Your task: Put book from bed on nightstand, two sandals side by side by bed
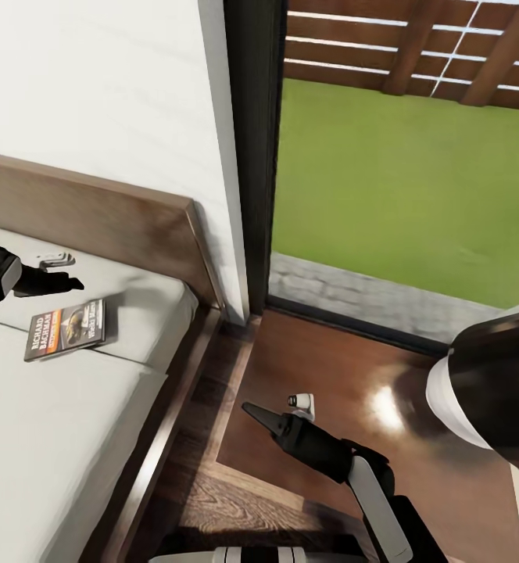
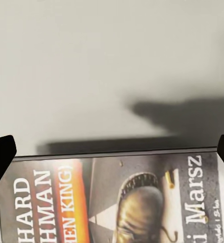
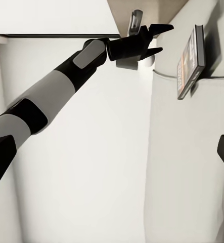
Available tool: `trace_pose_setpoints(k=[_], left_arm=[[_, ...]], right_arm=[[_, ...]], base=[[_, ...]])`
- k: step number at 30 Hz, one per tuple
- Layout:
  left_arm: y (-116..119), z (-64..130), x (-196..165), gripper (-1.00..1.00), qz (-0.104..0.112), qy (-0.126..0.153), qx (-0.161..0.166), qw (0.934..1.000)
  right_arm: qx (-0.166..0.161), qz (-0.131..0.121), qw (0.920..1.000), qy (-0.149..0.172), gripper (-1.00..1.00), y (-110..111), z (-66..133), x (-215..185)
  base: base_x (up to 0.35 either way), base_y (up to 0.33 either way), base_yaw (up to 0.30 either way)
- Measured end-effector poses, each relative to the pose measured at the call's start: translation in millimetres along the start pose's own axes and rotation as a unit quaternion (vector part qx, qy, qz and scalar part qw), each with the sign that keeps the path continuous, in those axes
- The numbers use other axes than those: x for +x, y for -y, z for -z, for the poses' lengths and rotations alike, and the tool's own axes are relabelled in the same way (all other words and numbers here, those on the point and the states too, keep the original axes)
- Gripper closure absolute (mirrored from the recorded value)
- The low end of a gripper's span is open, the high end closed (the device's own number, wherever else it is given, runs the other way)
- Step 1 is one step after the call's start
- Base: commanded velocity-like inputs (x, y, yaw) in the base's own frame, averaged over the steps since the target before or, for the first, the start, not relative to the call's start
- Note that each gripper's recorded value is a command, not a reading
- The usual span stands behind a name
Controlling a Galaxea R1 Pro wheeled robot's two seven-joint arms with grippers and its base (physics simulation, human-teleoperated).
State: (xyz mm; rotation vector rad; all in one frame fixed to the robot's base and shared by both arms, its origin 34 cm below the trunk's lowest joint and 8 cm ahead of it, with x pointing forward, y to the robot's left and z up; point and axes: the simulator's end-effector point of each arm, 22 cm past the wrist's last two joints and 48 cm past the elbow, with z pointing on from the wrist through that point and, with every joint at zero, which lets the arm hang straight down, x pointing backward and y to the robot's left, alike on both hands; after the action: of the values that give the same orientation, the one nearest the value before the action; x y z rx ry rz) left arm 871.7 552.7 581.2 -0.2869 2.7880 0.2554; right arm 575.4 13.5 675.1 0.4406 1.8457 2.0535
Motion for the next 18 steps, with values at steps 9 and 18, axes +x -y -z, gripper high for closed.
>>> trace_pose_setpoints(k=[9, 18], left_arm=[[-6.8, -2.0, -2.1, -1.0, 0.004, 0.003, -0.008, 1.0], [-8.8, -6.7, 0.0, -1.0, 0.005, 0.001, -0.011, 0.9999]], right_arm=[[0.003, -0.003, 1.0, 0.001, -1.0, 4.3, 0.7, 0.6], [0.006, -0.008, 0.9999, 0.001, -1.0, 9.2, 1.7, 1.6]], base=[[0.0, 0.0, 0.0], [0.0, 0.0, 0.0]])
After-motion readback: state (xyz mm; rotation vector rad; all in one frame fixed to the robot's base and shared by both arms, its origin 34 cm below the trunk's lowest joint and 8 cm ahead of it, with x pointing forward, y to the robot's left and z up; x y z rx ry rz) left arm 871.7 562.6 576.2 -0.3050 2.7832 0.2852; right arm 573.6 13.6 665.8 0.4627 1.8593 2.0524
